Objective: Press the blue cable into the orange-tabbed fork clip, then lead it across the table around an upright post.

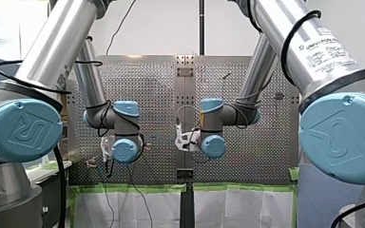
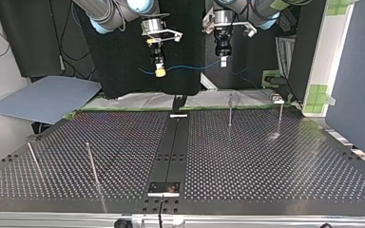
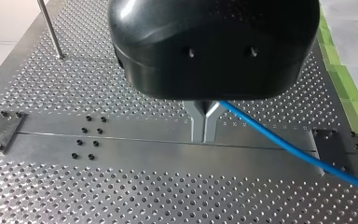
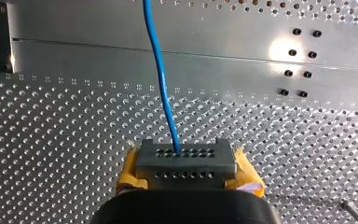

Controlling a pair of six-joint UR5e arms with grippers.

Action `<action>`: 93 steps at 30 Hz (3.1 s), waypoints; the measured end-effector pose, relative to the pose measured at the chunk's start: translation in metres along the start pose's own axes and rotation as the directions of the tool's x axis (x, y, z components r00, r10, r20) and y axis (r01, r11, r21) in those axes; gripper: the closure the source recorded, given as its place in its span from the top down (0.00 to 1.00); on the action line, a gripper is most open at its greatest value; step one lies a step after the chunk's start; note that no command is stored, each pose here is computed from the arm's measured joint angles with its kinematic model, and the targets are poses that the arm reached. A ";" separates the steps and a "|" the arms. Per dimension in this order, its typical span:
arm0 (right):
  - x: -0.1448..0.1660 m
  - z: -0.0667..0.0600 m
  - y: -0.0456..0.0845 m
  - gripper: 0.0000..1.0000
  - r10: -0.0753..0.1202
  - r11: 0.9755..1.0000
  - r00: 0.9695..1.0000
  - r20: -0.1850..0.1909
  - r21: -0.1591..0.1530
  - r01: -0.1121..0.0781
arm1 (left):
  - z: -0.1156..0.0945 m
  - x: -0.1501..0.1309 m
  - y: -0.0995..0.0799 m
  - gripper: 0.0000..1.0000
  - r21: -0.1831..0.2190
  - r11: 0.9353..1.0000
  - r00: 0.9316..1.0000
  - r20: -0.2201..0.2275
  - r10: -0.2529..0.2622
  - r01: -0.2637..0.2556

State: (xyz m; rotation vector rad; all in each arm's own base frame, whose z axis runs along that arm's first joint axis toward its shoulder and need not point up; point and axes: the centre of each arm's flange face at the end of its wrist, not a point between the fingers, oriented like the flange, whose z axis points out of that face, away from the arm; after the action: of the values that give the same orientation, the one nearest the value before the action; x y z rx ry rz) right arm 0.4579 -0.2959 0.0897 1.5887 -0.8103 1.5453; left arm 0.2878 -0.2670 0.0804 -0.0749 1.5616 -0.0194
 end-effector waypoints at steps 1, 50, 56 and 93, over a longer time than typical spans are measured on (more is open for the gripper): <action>0.000 0.000 0.000 0.00 0.000 1.000 1.000 0.000 0.000 0.000 | 0.000 0.000 0.000 0.00 0.000 1.000 1.000 0.000 0.000 0.000; 0.003 -0.005 -0.016 0.00 -0.027 0.999 0.996 0.090 -0.034 0.031 | -0.003 -0.005 0.000 0.00 0.056 0.998 1.000 -0.022 0.015 -0.014; 0.040 0.016 -0.011 0.00 0.032 0.999 0.999 0.044 -0.041 -0.031 | 0.011 -0.026 -0.005 0.00 0.055 0.997 0.998 0.019 -0.060 0.059; 0.011 0.027 -0.020 0.00 0.122 0.991 0.992 -0.018 0.067 -0.120 | 0.051 -0.014 0.032 0.00 -0.085 0.989 0.990 0.086 -0.114 0.121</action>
State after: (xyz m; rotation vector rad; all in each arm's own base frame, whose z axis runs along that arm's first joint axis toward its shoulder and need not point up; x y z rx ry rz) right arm 0.4895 -0.3080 0.0998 1.5920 -0.8657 1.6880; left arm 0.3376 -0.2323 0.0930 -0.2364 1.4753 -0.0383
